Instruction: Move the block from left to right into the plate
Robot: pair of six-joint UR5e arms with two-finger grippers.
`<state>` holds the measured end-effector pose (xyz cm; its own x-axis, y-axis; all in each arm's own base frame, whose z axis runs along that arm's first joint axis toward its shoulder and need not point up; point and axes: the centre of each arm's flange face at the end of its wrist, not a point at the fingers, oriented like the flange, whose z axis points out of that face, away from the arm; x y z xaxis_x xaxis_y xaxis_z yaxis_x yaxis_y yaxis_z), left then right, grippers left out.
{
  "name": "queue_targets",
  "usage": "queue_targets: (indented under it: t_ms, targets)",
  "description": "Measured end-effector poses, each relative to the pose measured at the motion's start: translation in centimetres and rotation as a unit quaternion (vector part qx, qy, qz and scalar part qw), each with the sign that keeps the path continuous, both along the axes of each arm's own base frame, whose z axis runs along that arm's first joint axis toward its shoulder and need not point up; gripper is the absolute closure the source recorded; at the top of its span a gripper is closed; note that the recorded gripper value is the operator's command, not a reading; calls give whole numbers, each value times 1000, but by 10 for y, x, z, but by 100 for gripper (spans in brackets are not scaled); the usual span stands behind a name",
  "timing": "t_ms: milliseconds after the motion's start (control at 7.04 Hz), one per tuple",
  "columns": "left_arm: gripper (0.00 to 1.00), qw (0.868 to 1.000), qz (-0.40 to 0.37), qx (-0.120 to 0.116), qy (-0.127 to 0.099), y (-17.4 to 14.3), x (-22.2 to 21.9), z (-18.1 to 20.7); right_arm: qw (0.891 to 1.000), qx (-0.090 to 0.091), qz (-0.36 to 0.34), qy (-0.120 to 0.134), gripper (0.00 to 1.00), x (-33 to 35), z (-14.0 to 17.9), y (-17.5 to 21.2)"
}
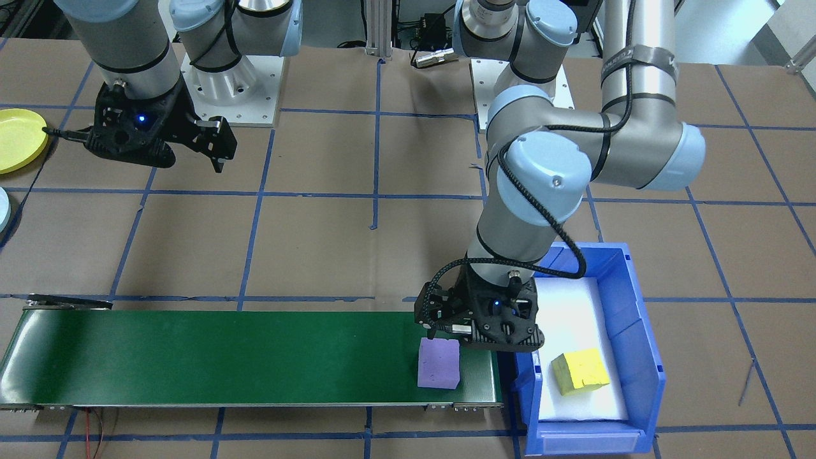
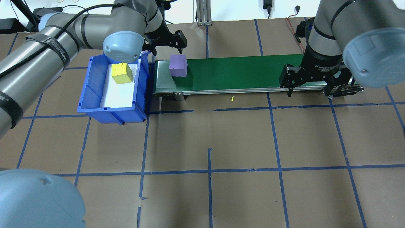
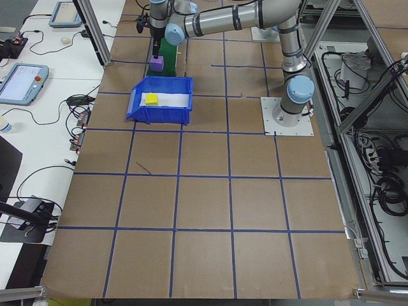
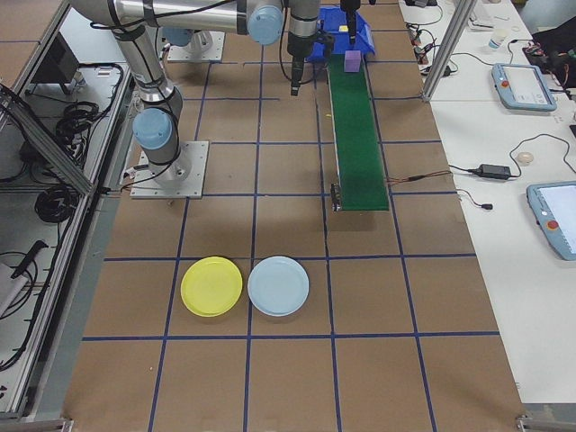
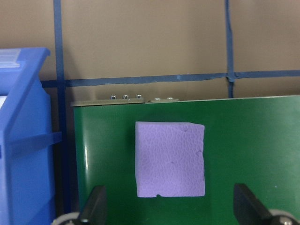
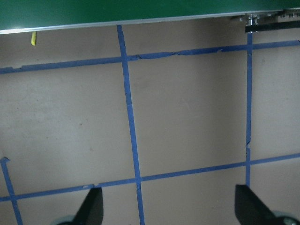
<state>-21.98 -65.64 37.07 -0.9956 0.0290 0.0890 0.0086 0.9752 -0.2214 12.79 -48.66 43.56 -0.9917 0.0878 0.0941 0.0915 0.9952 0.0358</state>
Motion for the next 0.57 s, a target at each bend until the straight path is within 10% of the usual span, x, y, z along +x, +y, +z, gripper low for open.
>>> queue_targets:
  t_ms: [568]
  targets:
    - [0, 997, 72, 16, -21, -42, 118, -23, 994, -54, -3, -93, 0, 21, -75, -141]
